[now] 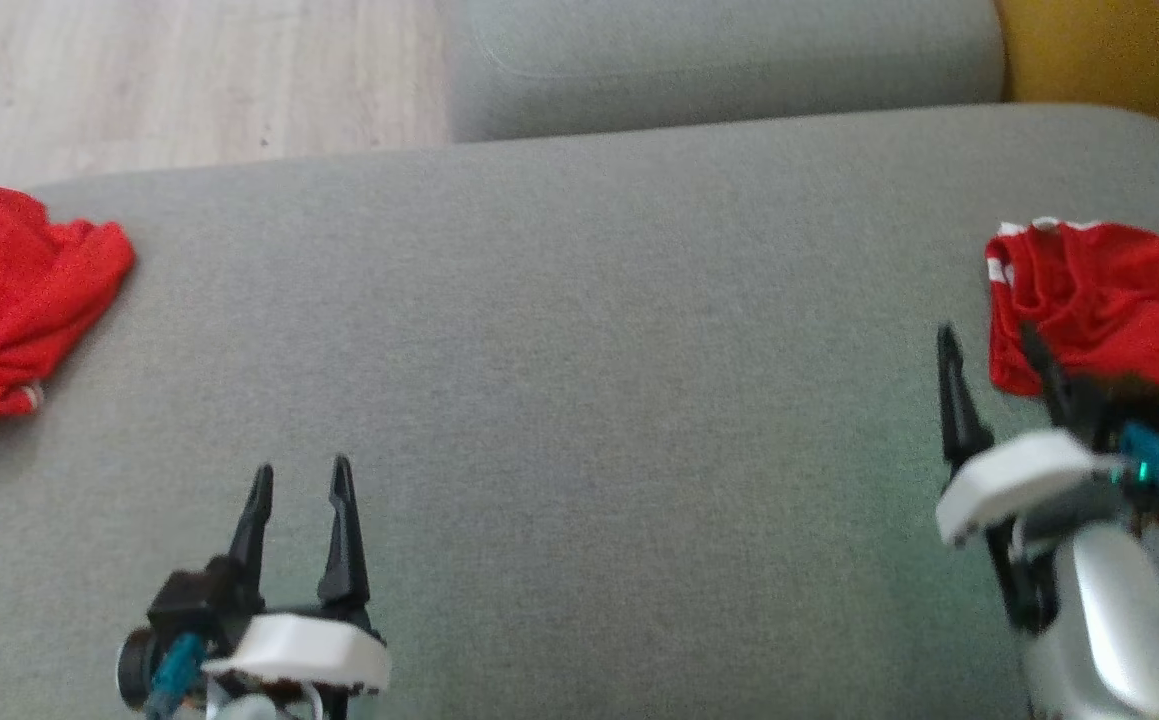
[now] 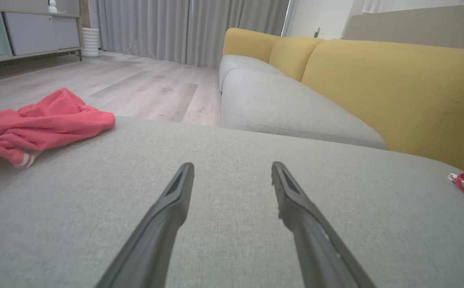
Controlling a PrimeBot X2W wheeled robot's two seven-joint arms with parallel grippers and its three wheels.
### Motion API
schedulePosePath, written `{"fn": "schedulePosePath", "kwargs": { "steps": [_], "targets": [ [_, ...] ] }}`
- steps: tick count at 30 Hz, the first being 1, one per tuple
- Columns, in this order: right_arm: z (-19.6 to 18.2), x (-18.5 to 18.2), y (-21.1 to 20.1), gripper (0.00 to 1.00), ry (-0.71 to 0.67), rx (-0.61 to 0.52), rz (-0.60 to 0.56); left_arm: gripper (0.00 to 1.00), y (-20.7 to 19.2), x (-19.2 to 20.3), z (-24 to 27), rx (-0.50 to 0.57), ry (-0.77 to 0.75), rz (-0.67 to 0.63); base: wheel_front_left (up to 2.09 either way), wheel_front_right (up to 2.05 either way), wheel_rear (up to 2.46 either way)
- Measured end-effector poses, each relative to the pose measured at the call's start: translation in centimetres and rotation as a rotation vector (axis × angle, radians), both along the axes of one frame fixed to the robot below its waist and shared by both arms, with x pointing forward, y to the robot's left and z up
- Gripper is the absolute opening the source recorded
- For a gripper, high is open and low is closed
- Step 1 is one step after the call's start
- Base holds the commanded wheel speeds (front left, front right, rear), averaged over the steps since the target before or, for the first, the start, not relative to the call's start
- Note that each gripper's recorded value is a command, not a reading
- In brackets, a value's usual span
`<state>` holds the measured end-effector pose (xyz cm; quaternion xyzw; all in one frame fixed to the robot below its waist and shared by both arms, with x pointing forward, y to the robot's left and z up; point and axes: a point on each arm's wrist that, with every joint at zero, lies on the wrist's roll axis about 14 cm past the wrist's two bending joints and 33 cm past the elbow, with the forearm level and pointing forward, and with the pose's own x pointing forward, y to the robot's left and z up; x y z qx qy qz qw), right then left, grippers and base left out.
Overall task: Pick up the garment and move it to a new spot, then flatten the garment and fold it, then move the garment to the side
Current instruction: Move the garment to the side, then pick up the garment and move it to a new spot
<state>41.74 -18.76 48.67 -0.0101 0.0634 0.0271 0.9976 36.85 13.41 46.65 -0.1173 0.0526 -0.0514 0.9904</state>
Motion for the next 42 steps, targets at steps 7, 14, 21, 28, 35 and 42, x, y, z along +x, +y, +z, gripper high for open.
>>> {"fn": "schedulePosePath", "kwargs": {
  "steps": [7, 14, 21, 28, 35, 42],
  "targets": [
    [-0.5, -3.3, 1.9, 1.0, -0.016, 0.059, 0.036, 1.0, 1.2, -2.5, -1.5, 0.005, 0.044, 0.033, 0.0, 0.0, 0.0],
    [-1.4, -5.8, 2.1, 1.0, -0.001, 0.129, 0.029, 1.0, 1.3, -2.9, -1.6, 0.001, 0.045, 0.039, 0.0, 0.0, 0.0],
    [-2.1, -6.8, 2.3, 1.0, 0.017, 0.152, 0.03, 1.0, 1.0, -2.9, -1.2, -0.002, 0.031, 0.033, 0.0, 0.0, 0.0],
    [-2.1, -6.8, 2.9, 1.0, 0.021, 0.152, 0.047, 1.0, 0.9, -3.0, -1.2, -0.003, 0.031, 0.032, 0.0, 0.0, 0.0],
    [-2.1, -6.5, 3.5, 1.0, 0.024, 0.151, 0.068, 1.0, 1.4, -3.3, -1.3, -0.01, 0.035, 0.05, 0.0, 0.0, 0.0],
    [-1.9, -5.3, 6.0, 1.0, 0.016, 0.149, 0.144, 1.0, 3.4, -4.4, -1.1, -0.014, 0.026, 0.115, 0.0, 0.0, 0.0]
  ]
}}
